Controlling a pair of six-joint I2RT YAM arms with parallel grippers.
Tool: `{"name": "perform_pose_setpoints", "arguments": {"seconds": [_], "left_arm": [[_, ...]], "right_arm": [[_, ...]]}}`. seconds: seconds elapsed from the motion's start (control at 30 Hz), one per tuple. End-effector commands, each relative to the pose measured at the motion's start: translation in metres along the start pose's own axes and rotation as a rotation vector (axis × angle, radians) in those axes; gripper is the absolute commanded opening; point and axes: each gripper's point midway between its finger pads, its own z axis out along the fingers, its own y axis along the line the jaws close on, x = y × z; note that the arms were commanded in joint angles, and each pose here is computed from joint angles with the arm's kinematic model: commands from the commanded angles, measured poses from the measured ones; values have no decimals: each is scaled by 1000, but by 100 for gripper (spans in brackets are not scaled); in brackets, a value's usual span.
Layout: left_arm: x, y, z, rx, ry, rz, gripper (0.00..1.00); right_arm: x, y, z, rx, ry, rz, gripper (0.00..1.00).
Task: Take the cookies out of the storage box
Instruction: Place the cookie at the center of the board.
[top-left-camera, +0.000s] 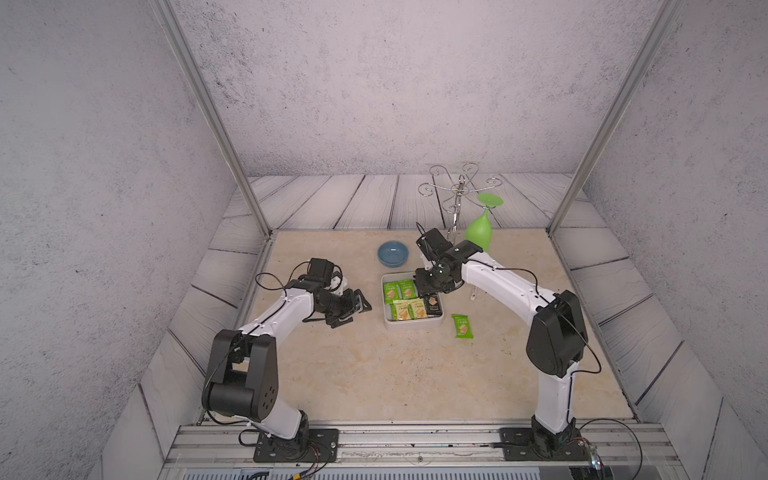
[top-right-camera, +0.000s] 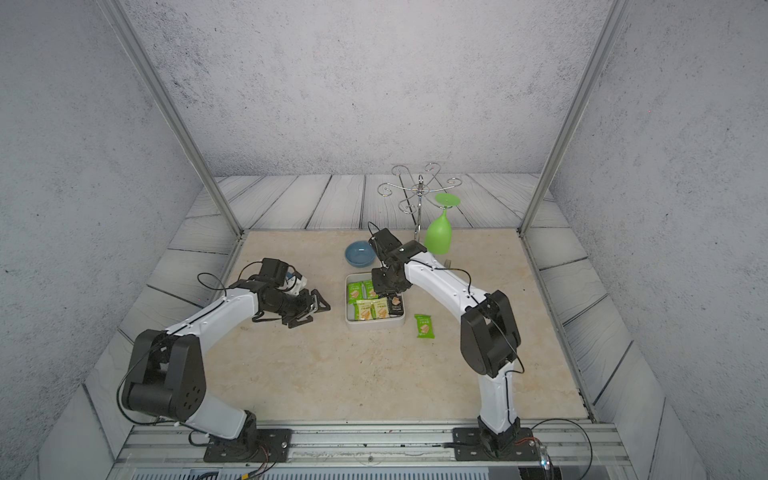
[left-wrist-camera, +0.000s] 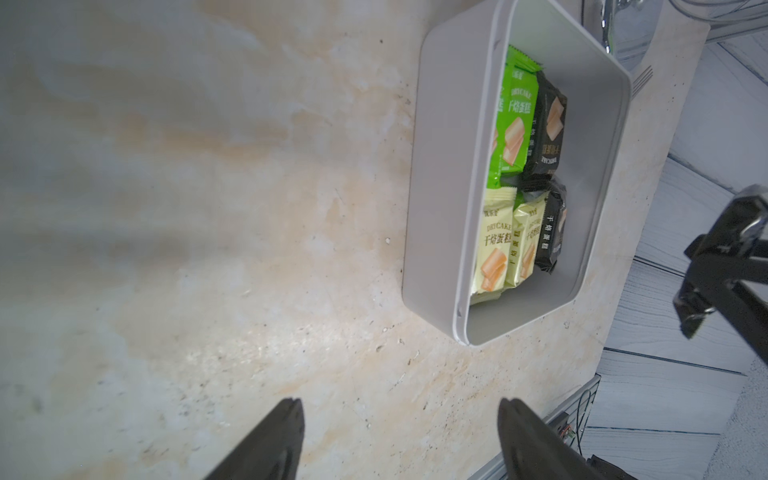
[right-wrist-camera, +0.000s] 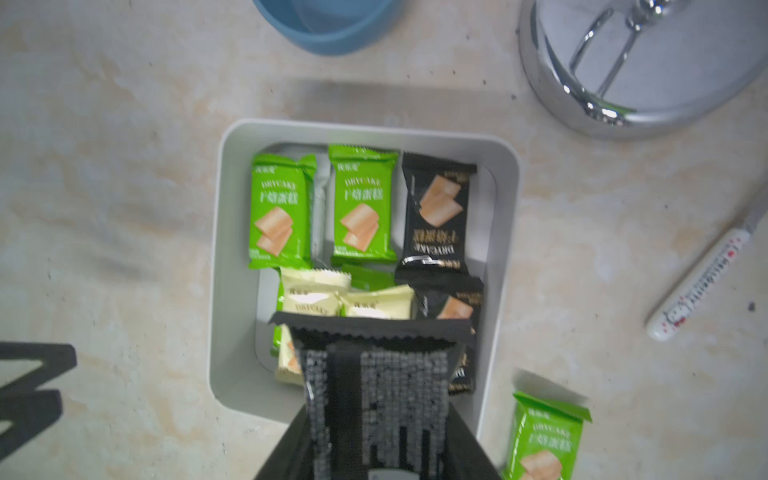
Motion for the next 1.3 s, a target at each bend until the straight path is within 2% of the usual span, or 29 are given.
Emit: {"name": "perform_pose_setpoints", "arguments": {"seconds": [0.0, 0.27, 0.5, 0.7, 0.87, 1.27], "left_arm": [[-4, -9, 3, -15, 3, 21, 79], [-1, -21, 12, -45, 25, 55, 79], [0, -31, 19, -55, 32, 64, 79], [0, -35, 18, -80, 36, 77, 79], [-2, -37, 18, -78, 34, 63, 79], [-1, -36, 14, -86, 26, 44, 79]], "right_arm": [[19, -24, -12, 47, 5, -2, 42], [74, -81, -18, 121, 43, 105, 42], [100, -125, -9, 131, 58, 196, 42], [110, -151, 18, 125, 90, 250, 42], [111, -164, 38, 165, 104, 236, 42], [116, -170, 69, 150, 146, 244, 43]]}}
